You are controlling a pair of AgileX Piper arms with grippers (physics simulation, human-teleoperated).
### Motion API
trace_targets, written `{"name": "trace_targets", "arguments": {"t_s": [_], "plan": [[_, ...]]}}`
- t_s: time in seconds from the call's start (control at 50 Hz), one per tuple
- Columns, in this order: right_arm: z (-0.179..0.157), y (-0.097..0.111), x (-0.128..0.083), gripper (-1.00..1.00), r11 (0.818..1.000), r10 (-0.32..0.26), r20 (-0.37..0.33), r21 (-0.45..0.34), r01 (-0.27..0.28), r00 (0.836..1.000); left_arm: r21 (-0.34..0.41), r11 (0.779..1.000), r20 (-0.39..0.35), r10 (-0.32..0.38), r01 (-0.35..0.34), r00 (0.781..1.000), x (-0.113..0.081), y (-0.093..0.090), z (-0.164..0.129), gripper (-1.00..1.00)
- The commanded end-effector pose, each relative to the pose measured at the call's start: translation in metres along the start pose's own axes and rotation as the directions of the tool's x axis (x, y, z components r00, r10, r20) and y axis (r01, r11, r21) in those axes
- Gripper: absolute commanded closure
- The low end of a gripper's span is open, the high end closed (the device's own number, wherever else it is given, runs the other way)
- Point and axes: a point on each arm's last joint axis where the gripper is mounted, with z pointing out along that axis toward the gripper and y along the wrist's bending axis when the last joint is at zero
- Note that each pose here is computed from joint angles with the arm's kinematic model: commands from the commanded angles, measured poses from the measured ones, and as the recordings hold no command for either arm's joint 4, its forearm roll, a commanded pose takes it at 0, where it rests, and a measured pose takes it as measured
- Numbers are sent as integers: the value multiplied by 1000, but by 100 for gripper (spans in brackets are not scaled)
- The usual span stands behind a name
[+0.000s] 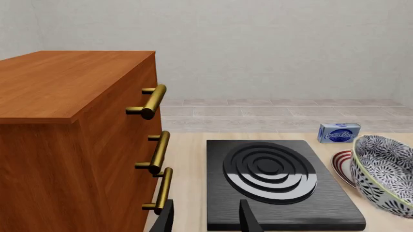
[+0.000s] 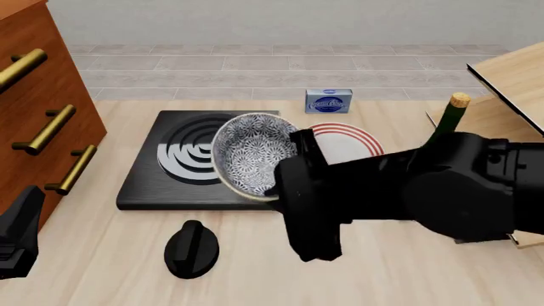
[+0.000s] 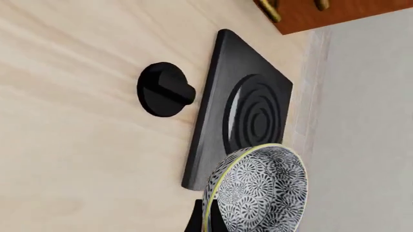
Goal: Put the bowl on the stove.
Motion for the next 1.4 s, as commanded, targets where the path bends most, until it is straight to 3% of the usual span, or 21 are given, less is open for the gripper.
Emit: {"name": "trace_targets", "arguments": {"t_s": [0.02,0.28,0.52,0.94,1.4], "plan": [[13,-32,-15,100,999,9,14,33,-10,1000,0,1000,0,0,0,1000,0,0,0,-100],[41,-56,-22,100,999,11,9,36,-11,1000,0,1000,0,0,0,1000,0,0,0,-100],[86,-76,-32,100,1000,8,8,27,-8,1000,0,1000,0,0,0,1000,0,0,0,-100],[129,-106,-29,100,999,32,-17,33,-32,999,0,1000,0,0,0,1000,0,0,0,-100],[163,-115,-16,100,999,53,-50,15,-52,997,0,1000,0,0,0,1000,0,0,0,-100]]}}
